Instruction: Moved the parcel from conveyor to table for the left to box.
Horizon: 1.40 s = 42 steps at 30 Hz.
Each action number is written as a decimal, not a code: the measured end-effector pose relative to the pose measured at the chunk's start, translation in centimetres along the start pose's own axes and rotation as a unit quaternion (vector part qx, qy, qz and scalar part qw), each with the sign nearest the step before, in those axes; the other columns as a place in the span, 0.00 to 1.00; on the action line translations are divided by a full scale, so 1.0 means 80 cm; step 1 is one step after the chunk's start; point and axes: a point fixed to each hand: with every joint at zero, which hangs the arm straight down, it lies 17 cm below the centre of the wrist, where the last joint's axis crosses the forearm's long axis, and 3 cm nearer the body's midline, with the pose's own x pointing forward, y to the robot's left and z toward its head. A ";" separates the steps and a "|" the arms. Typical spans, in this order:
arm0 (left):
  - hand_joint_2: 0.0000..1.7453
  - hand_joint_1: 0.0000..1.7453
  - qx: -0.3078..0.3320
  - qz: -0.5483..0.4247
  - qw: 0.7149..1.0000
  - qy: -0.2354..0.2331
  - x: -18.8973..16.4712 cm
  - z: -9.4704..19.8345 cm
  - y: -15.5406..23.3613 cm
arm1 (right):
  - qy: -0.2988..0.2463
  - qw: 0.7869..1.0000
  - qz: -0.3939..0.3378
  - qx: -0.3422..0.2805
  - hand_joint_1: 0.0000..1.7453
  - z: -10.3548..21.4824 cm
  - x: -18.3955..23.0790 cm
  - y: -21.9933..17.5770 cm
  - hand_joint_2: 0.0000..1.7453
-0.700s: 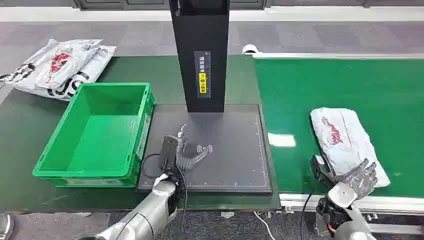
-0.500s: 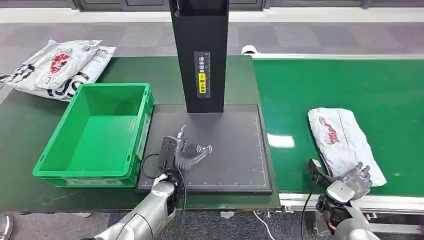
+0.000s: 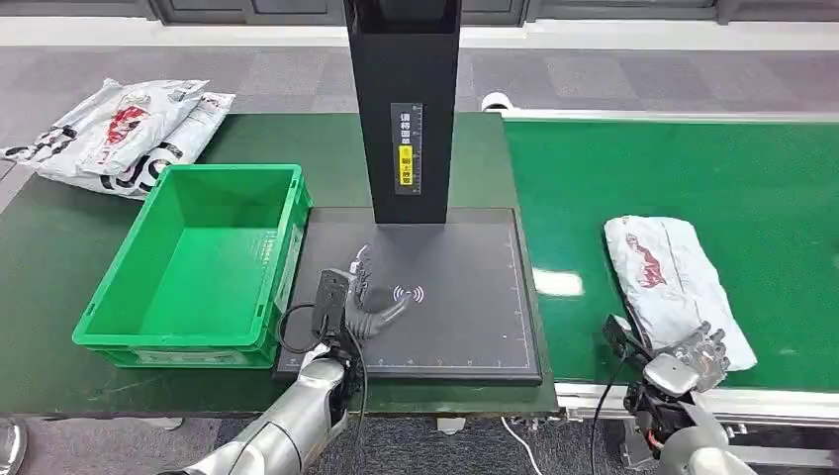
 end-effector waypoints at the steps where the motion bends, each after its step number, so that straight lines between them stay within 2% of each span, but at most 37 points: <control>1: 1.00 0.00 0.000 0.000 1.000 0.000 0.000 0.000 0.000 | 0.000 1.000 0.000 0.000 0.00 0.000 0.000 0.000 1.00; 6: 1.00 0.00 -0.001 0.001 1.000 0.000 0.000 0.000 0.000 | 0.003 1.000 0.011 0.019 0.00 0.000 -0.003 0.008 1.00; 7: 1.00 0.00 -0.001 0.001 1.000 0.000 0.000 0.000 0.000 | 0.005 1.000 0.009 0.024 1.00 0.000 -0.005 0.011 1.00; 11: 1.00 0.00 -0.002 -0.001 1.000 0.000 -0.001 0.000 0.000 | 0.007 0.999 0.016 0.035 1.00 0.005 -0.011 0.032 1.00; 25: 1.00 0.00 -0.002 -0.006 1.000 -0.005 0.002 -0.001 0.005 | 0.000 1.000 -0.011 0.026 1.00 0.005 -0.007 0.032 1.00; 27: 1.00 0.00 -0.004 -0.007 1.000 -0.005 0.001 0.000 0.004 | -0.008 1.000 -0.021 0.015 1.00 0.005 -0.002 0.026 1.00; 30: 1.00 0.00 0.005 -0.012 1.000 -0.007 0.001 0.001 0.009 | -0.057 0.993 -0.082 -0.059 1.00 0.006 0.024 -0.013 1.00; 34: 1.00 0.00 0.027 -0.024 0.999 -0.012 0.003 -0.001 0.023 | -0.141 0.965 -0.159 -0.157 1.00 0.025 0.070 -0.080 1.00; 38: 1.00 0.00 0.046 -0.056 0.997 -0.021 0.007 -0.003 0.035 | -0.283 0.886 -0.263 -0.257 1.00 0.086 0.139 -0.197 1.00; 40: 1.00 0.00 0.046 -0.061 0.997 -0.025 0.010 -0.004 0.035 | -0.310 0.853 -0.303 -0.291 1.00 0.111 0.150 -0.244 1.00; 42: 1.00 0.00 0.047 -0.062 0.997 -0.027 0.012 -0.005 0.036 | -0.307 0.841 -0.326 -0.304 1.00 0.119 0.149 -0.266 1.00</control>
